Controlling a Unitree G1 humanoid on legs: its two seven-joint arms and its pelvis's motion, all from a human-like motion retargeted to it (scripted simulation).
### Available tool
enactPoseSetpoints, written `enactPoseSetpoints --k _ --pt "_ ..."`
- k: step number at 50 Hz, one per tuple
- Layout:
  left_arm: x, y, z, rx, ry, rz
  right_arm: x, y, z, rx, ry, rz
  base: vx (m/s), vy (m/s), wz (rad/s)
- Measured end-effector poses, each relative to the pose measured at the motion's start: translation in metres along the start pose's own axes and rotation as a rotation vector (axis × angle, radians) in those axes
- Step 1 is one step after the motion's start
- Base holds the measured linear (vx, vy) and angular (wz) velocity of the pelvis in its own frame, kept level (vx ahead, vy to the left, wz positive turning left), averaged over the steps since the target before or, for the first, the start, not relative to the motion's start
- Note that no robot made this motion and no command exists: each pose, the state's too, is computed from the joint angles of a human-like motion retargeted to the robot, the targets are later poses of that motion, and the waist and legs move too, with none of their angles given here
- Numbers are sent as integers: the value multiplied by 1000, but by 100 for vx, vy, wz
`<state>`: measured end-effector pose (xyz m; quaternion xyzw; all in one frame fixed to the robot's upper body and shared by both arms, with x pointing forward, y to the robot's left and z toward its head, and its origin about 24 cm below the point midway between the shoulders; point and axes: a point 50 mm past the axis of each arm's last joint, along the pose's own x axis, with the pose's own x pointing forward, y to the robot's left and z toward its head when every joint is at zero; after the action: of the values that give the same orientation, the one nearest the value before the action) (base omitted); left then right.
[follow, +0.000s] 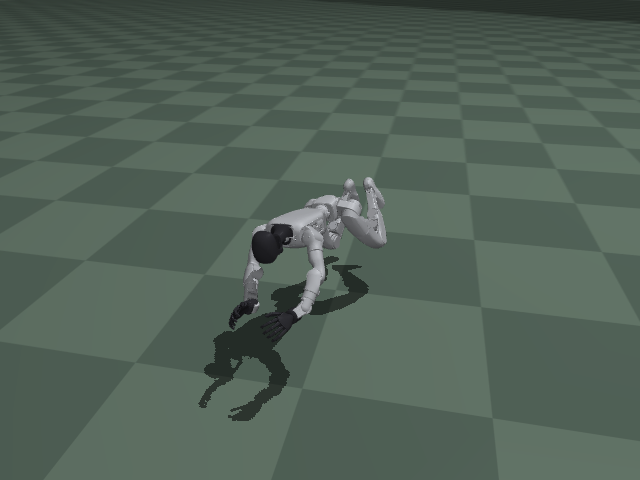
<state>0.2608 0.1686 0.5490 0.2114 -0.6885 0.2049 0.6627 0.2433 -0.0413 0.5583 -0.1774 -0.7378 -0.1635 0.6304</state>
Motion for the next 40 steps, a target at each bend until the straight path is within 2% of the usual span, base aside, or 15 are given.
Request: enactPoseSetpoints --k 6,10,15,21,28,40 --pt "-86 -52 -33 -39 102 -198 -71 8 -34 -39 0 -78 -11 13 -79" --pt "-132 -81 -26 -174 139 -272 -108 -3 -46 -13 24 -194 -13 11 -95" --pt "-158 -106 -5 -362 180 -317 -140 -16 -55 52 104 -281 -12 9 -129" --pt "-160 -124 20 -522 175 -431 -150 -21 -48 252 195 -358 -5 10 -111" --pt "-143 -152 66 -583 26 -639 -128 -35 -35 524 223 -461 0 13 -13" --pt "-101 -177 221 -594 -528 -777 -75 -94 15 916 -42 -617 -5 9 36"
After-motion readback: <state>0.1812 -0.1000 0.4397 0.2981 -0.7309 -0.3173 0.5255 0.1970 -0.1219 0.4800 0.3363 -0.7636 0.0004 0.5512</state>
